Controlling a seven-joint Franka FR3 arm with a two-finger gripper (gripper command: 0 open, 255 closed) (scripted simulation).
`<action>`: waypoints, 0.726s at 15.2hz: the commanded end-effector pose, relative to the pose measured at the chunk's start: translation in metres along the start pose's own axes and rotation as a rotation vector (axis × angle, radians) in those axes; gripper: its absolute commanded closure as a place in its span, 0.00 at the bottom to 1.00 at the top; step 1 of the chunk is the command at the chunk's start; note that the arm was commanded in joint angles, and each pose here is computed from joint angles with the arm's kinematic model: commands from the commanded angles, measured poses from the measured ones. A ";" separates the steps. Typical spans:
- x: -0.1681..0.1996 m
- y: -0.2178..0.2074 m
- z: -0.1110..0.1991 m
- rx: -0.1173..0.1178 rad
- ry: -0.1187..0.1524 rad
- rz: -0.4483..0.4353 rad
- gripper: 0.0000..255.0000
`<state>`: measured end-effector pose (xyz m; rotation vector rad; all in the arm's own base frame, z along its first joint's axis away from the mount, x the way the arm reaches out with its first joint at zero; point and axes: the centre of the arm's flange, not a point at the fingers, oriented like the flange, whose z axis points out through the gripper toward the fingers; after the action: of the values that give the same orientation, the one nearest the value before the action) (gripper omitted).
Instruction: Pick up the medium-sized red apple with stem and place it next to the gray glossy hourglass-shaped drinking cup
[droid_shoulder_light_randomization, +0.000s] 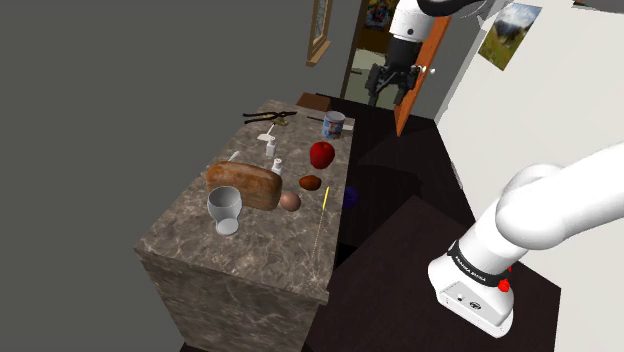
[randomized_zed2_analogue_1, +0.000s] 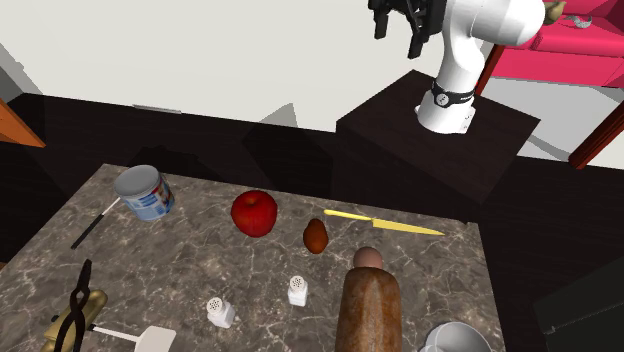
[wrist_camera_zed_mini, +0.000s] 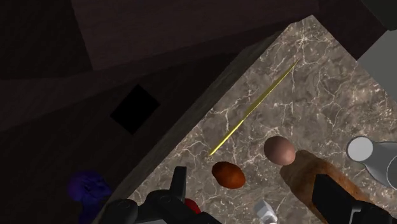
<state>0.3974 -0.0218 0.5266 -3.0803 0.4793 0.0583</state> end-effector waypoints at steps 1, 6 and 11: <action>0.023 0.000 0.014 0.008 -0.008 0.042 0.00; 0.080 0.004 0.053 0.029 -0.031 0.143 0.00; 0.135 0.014 0.093 0.049 -0.053 0.245 0.00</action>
<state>0.5092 -0.0662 0.4375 -2.9595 0.8075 0.1246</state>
